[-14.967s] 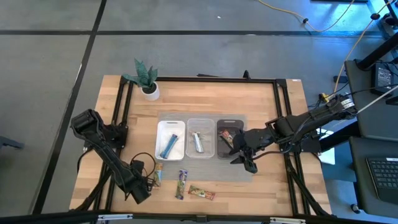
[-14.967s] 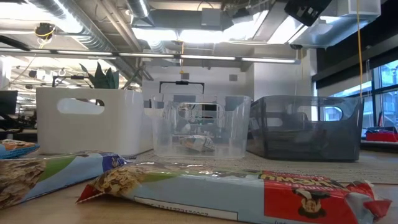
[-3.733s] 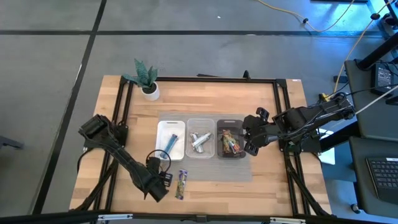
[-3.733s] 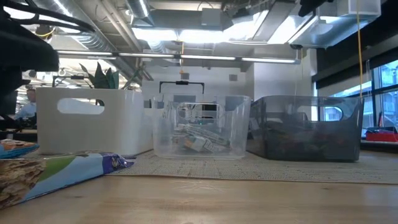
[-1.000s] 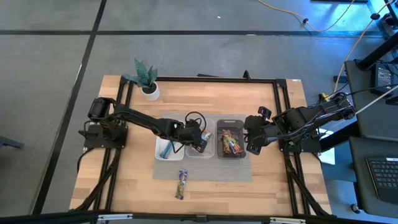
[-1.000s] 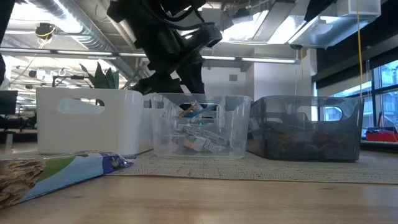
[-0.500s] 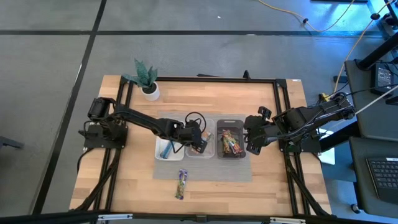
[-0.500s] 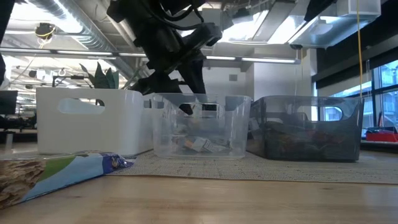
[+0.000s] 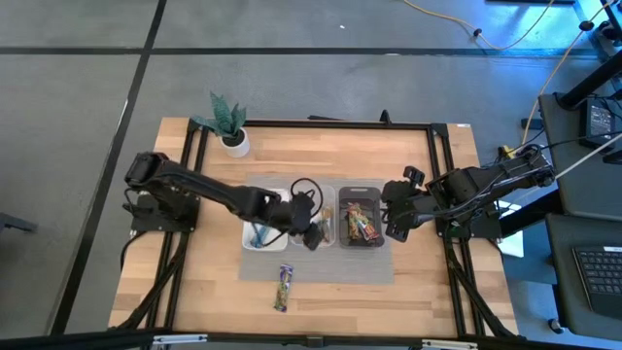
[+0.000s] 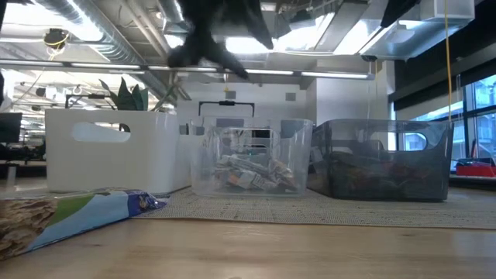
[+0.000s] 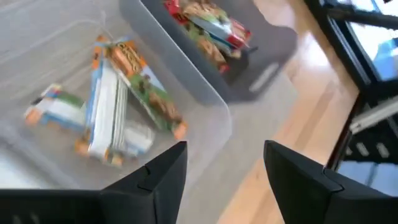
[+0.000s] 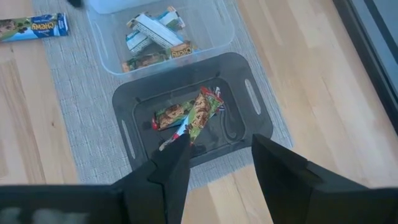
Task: Pick and place Granola Bars by type
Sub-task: Put the purple granola bar into the white bin
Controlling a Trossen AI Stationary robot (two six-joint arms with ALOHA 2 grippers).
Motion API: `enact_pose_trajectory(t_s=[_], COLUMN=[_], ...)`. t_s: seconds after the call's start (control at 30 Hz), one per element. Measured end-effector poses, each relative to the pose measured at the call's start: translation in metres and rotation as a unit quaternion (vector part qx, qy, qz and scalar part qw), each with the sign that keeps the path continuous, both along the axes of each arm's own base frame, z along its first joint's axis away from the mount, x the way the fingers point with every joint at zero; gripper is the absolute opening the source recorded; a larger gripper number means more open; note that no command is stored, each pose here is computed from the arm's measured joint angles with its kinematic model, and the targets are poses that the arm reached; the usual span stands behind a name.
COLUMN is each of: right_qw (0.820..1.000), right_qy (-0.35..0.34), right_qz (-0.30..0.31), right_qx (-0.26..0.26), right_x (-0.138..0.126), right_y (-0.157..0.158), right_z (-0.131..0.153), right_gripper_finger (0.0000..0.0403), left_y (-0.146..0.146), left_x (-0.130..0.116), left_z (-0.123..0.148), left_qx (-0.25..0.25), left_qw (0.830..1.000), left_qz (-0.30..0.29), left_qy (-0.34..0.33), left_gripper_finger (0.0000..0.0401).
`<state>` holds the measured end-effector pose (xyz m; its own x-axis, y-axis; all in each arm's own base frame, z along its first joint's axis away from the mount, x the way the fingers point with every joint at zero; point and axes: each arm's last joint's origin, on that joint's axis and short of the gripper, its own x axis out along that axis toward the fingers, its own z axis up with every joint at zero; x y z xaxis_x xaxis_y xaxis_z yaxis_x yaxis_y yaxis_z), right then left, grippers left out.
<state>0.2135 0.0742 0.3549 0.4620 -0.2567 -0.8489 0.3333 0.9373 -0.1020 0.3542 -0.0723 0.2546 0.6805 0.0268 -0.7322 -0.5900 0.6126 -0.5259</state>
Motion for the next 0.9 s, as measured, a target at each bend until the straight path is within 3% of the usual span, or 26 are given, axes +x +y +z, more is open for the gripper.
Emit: enact_pose_trajectory(t_s=[0.17, 0.3, 0.6, 0.9], right_qw=[1.000, 1.000, 1.000, 1.000], right_qy=[0.004, 0.005, 0.005, 0.021], right_qz=[0.009, 0.011, 0.012, 0.010], right_qx=[-0.006, -0.007, -0.008, -0.013], right_x=[0.000, 0.000, 0.000, 0.002], right_y=[0.000, 0.000, 0.000, 0.001], right_z=[0.000, 0.000, 0.000, -0.020], right_gripper_finger=[0.0174, 0.0174, 0.0174, 0.0174], left_y=[-0.039, -0.071, -0.128, -0.147], left_x=[-0.014, -0.025, -0.034, -0.024], left_z=[0.035, 0.038, -0.012, -0.067], left_qx=[0.017, -0.008, -0.057, -0.064], left_qw=[0.999, 0.998, 0.985, 0.969], left_qz=[0.006, 0.022, 0.082, 0.102], left_qy=[0.026, 0.059, 0.143, 0.218], left_gripper_finger=[0.0201, 0.0203, 0.0199, 0.0200])
